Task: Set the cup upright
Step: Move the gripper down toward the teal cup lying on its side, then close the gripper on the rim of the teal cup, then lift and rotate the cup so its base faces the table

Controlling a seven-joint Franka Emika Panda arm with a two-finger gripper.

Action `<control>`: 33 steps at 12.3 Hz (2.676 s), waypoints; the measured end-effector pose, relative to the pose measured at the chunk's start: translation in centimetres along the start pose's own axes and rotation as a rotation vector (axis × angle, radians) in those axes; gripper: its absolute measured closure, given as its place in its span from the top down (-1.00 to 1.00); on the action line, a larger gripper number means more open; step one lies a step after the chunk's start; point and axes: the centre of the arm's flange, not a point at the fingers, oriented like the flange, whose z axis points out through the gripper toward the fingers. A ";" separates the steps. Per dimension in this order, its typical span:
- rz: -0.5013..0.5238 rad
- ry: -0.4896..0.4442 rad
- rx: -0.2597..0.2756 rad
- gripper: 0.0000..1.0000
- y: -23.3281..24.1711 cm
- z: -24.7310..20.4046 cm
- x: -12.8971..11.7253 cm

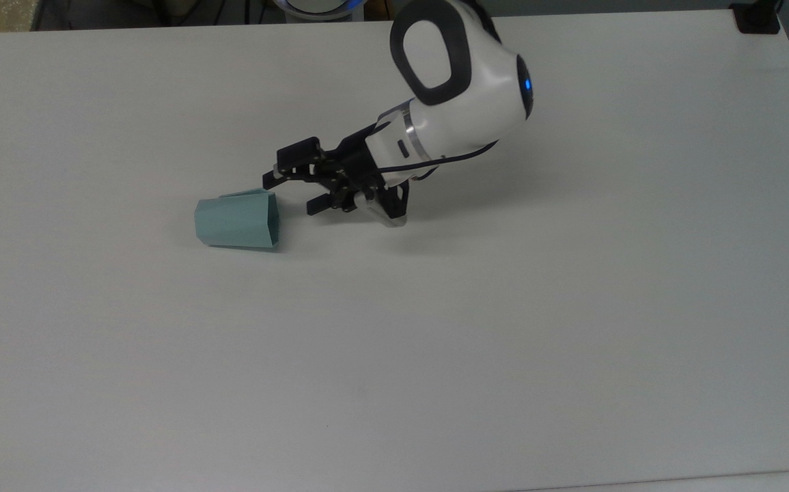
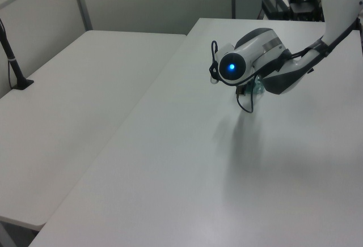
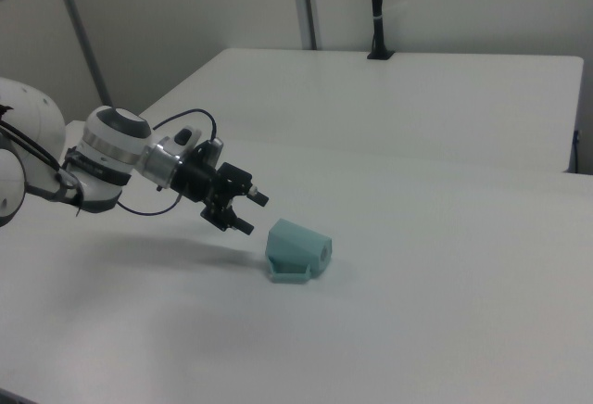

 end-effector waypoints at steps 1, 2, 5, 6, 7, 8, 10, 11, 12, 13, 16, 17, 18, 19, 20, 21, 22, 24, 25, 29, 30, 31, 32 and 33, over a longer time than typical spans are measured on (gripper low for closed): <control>0.001 0.006 -0.021 1.00 -0.2 1.0 0.0; -0.001 0.017 -0.038 1.00 -0.6 1.9 -0.1; -0.009 0.023 -0.057 1.00 -1.6 4.0 -0.3; -0.010 0.029 -0.058 0.99 -1.6 4.6 -0.2; -0.009 0.030 -0.058 0.99 -1.5 4.9 -0.1; -0.006 0.030 -0.058 0.95 -1.3 5.2 0.0; -0.006 0.030 -0.057 0.88 -1.3 5.2 0.0; -0.004 0.029 -0.057 0.62 -1.3 5.3 0.0; -0.001 0.026 -0.058 0.25 -1.1 5.5 0.0; 0.001 0.022 -0.058 0.22 -1.0 5.7 0.0; 0.004 0.013 -0.060 -0.19 -0.7 6.3 0.0; 0.002 0.025 -0.077 -0.51 -0.4 6.3 0.2; 0.000 0.028 -0.095 -0.75 0.0 6.4 0.2; -0.005 0.032 -0.101 -0.78 -0.1 6.4 0.2; -0.018 0.041 -0.114 -0.78 -0.4 6.5 0.0; -0.026 0.045 -0.122 -0.78 -0.5 6.7 -0.1; -0.032 0.047 -0.130 -0.78 -0.5 6.9 -0.2; -0.034 0.047 -0.133 -0.78 -0.6 7.0 -0.2; -0.030 0.046 -0.131 -0.78 -0.5 7.0 -0.2; 0.022 0.038 -0.091 -0.78 0.6 6.6 0.0; 0.052 0.036 -0.067 -0.78 1.2 6.1 0.2; 0.087 0.036 -0.041 -0.82 2.4 5.3 0.4; 0.117 0.039 -0.019 -0.91 3.7 4.4 0.5; 0.161 0.045 0.009 -0.91 5.8 3.0 0.7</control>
